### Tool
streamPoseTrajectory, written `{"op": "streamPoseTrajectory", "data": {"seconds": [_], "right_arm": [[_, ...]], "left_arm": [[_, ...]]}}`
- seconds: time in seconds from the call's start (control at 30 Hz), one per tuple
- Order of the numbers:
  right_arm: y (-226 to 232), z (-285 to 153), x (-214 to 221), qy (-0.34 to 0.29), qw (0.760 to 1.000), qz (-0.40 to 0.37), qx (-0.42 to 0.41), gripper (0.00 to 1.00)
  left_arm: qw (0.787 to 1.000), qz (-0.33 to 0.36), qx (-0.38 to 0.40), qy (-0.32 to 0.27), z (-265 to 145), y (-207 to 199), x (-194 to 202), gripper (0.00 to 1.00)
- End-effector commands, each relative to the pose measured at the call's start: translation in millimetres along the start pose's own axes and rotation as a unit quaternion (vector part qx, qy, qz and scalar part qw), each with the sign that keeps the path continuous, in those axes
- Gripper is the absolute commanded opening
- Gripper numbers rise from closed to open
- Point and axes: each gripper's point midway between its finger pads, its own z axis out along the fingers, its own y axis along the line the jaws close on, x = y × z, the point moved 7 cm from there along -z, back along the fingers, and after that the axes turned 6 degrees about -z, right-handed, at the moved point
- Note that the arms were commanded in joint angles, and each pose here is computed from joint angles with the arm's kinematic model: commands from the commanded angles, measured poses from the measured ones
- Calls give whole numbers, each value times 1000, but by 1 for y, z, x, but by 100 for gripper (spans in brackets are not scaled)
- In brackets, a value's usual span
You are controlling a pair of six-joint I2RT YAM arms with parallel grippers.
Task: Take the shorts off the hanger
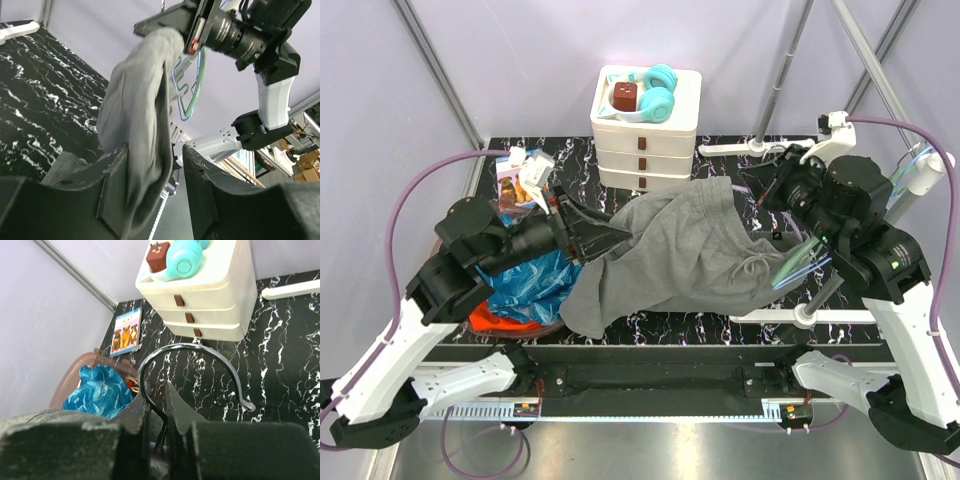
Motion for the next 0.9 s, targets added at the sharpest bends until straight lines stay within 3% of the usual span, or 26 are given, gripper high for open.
{"op": "streamPoseTrajectory", "data": {"seconds": [0.0,0.13,0.33,0.47,0.6,0.87], "right_arm": [[7,-21,-49,-115,992,44,9,0],[7,-24,-54,-124,991,46,12,0],[11,-22,-62,-137,989,51,8,0],[13,-17,-64,-135,990,48,6,0],[8,-15,-60,-137,989,44,22,0],[-7,-23,-61,-151,985,38,78,0]], "left_arm": [[1000,1,-15,3,-14,4,9,48],[999,-4,-38,19,-23,13,22,42],[995,0,-102,2,-47,23,26,0],[986,16,-149,-72,-73,22,10,0],[961,28,-209,-182,-110,19,-16,0],[915,49,-287,-279,-154,22,-37,0]]}}
